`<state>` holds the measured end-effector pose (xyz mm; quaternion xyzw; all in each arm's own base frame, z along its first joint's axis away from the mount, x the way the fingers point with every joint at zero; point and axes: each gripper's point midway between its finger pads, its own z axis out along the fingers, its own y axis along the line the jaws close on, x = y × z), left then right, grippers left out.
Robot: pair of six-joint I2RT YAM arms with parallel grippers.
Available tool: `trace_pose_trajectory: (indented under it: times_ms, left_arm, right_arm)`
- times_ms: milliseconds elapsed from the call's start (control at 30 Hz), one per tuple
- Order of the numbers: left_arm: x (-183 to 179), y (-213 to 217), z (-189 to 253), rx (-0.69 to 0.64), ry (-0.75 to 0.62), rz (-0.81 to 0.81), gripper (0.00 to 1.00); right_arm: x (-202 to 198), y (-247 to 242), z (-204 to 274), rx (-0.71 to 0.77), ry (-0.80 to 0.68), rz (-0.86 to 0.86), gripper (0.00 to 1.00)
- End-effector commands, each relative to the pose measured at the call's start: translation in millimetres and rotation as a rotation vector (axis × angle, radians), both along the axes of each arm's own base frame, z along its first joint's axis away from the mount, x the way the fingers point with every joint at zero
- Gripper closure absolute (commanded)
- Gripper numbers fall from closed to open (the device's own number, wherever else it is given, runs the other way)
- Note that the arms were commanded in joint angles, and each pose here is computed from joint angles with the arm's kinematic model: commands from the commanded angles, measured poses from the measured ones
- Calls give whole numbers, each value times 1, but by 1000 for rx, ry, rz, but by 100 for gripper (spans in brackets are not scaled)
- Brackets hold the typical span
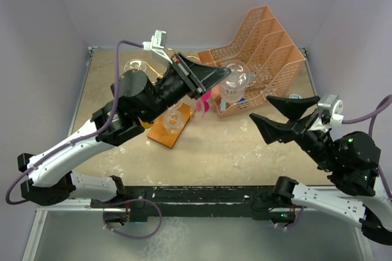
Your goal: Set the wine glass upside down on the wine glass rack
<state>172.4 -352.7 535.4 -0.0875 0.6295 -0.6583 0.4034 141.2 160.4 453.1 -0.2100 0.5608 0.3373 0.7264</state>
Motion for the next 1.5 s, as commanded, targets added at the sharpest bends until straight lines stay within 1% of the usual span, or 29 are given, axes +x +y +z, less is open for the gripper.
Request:
trace_pose_trajectory:
  times_ms: [0, 33, 100, 267, 467, 600, 833, 967, 1167, 1333, 1467]
  left_arm:
    - [23, 23, 64, -110, -130, 33, 100]
    - [26, 20, 68, -124, -137, 0, 100]
    - [36, 18, 76, -124, -160, 3, 100]
    - [64, 18, 88, -44, -218, 90, 100]
    - [105, 52, 94, 9, -256, 226, 100]
    - [132, 79, 80, 89, -239, 307, 100]
    - [168, 128, 58, 199, -243, 425, 100]
    - [187, 156, 46, 234, -231, 499, 100]
    - [211, 182, 24, 246, -200, 516, 100]
    - [222, 202, 10, 225, -153, 543, 100]
    - [228, 207, -9, 204, -101, 538, 100]
  right_arm:
    - [1, 1, 6, 26, 40, 0, 27]
    - [1, 2, 6, 25, 41, 6, 27]
    - [-1, 5, 8, 32, 38, 21, 27]
    - [-1, 12, 6, 41, 37, 46, 26]
    - [-2, 19, 2, 51, 49, 70, 25]
    - [-4, 24, 1, 63, 60, 90, 25]
    - [-7, 35, -10, 67, 87, 138, 25]
    - [-12, 37, -12, 92, 93, 169, 25]
    - [-12, 40, -22, 102, 116, 182, 25]
    - [-13, 41, -25, 115, 141, 191, 25]
    - [-14, 40, -27, 126, 149, 191, 25]
